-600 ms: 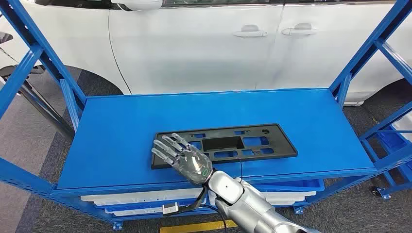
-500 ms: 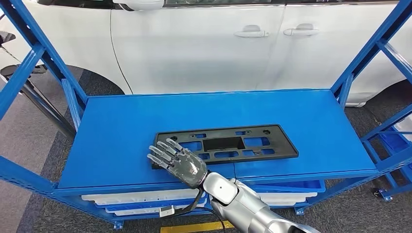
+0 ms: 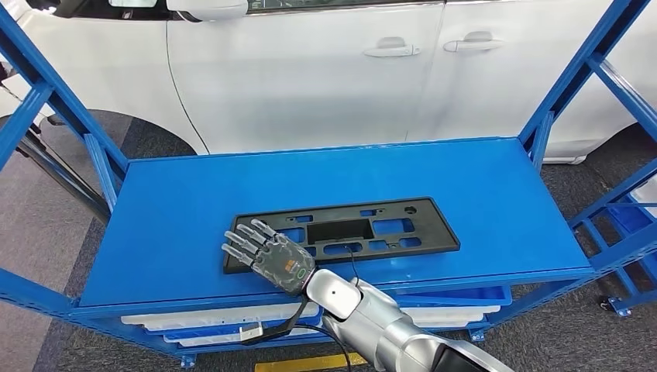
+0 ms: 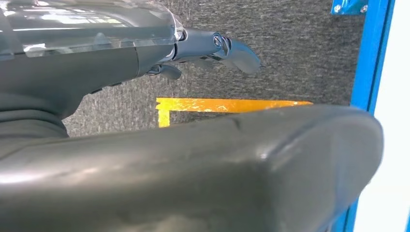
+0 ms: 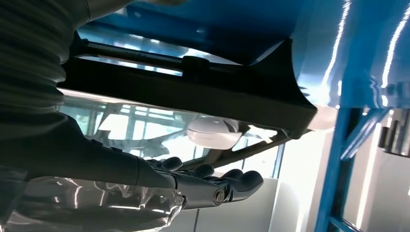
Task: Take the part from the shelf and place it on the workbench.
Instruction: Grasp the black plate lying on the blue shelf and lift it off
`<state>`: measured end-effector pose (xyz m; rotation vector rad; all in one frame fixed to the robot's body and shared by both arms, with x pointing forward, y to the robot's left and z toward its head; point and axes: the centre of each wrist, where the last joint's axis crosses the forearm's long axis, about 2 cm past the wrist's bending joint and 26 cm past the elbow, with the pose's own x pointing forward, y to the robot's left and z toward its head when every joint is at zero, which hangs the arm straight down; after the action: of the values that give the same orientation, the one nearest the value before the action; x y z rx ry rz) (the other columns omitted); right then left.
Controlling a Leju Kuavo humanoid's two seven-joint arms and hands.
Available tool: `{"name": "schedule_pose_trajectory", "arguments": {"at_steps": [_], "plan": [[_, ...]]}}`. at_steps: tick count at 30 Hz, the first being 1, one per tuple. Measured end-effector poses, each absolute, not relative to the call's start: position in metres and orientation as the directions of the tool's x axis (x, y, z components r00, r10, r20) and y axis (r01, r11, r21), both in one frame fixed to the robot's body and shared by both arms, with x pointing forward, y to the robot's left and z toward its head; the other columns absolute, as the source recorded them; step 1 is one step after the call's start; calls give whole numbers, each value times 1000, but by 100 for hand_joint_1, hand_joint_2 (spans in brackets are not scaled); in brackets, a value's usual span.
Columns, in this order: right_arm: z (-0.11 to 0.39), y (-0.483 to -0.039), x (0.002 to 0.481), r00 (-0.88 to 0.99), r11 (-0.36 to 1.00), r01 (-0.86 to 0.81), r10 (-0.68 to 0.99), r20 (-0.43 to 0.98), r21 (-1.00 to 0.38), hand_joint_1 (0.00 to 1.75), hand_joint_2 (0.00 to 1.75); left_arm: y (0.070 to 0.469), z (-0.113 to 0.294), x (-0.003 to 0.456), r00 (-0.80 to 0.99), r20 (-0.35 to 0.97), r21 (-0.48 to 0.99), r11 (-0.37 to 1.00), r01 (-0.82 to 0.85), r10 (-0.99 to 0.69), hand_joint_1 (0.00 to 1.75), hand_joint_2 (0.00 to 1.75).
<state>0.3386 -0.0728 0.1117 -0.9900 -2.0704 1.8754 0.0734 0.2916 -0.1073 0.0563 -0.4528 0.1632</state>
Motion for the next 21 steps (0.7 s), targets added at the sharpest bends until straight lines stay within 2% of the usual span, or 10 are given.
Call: {"name": "schedule_pose_trajectory", "arguments": {"at_steps": [10,11,13,14,15,17,21], "plan": [[117,-91,359,-628,-59,349,726,-280,-935,0,175,293,-108,70,884,442,21,983,-181,153,0,0],[116,-95,361,-611,-66,344,742,-277,-936,15,175,294,-108,70,884,441,21,983,-180,153,0,0],[114,-103,364,-572,-81,332,775,-269,-940,85,175,294,-108,68,886,439,22,983,-180,152,0,0],[113,-107,366,-551,-90,323,791,-265,-942,129,175,294,-108,68,886,438,21,984,-179,152,0,0],[112,-112,368,-530,-100,313,807,-261,-945,157,175,294,-108,67,886,438,20,984,-179,152,0,0],[114,-122,375,-486,-119,293,836,-255,-949,175,175,292,-108,68,886,438,15,984,-176,152,0,0],[116,-141,386,-419,-136,260,876,-239,-956,175,175,290,-108,69,886,439,11,985,-174,152,0,0]]}}
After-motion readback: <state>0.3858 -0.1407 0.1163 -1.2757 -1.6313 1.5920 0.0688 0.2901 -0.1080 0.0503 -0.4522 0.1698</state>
